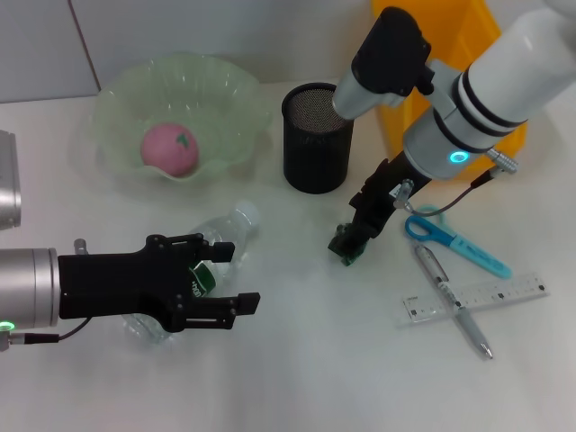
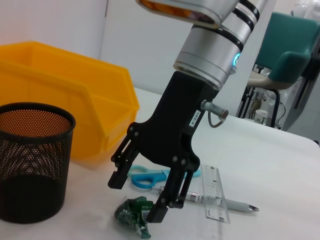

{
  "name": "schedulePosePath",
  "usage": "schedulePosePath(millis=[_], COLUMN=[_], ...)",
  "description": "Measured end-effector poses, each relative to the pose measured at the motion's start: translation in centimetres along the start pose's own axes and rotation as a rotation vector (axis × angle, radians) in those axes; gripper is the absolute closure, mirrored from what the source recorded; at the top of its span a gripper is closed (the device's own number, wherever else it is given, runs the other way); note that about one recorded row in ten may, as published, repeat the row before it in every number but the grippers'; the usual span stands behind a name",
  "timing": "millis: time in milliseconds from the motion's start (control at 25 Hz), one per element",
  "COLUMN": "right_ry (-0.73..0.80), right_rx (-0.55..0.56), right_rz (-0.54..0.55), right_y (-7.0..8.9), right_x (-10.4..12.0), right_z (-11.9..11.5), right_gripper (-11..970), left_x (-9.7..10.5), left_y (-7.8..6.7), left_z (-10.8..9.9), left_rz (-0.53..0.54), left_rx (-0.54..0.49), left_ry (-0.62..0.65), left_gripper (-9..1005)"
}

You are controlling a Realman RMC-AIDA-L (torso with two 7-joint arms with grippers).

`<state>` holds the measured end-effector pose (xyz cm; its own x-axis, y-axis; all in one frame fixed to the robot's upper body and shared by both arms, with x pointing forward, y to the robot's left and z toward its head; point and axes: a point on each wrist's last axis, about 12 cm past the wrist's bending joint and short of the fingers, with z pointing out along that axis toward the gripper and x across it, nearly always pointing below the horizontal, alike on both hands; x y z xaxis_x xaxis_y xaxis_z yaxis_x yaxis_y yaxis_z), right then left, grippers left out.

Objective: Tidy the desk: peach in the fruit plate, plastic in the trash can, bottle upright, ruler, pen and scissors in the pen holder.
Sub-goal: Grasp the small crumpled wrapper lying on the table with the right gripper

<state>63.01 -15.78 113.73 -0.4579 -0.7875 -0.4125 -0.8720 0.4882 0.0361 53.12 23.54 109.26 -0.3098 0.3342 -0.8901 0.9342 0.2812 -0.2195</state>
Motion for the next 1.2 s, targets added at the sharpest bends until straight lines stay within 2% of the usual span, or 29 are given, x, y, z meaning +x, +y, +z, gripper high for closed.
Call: schedulePosePath(millis=[520, 1200], right_ry=[0.005, 0.012], right_rx=[0.007, 0.003], right_rz=[-0.043, -0.059], right_y=[0.3, 0.5], right_x=[0.2, 0.6], right_z=[1.4, 2.0], right_gripper=[158, 159], left_x=[-0.2, -0.4], left_y=[0.2, 0.3], left_z=[-0.1, -0.1], left_rz=[-0.006, -0.006], left_rx=[-0.008, -0.012], left_ry=[-0.010, -0.019], left_gripper=[208, 215])
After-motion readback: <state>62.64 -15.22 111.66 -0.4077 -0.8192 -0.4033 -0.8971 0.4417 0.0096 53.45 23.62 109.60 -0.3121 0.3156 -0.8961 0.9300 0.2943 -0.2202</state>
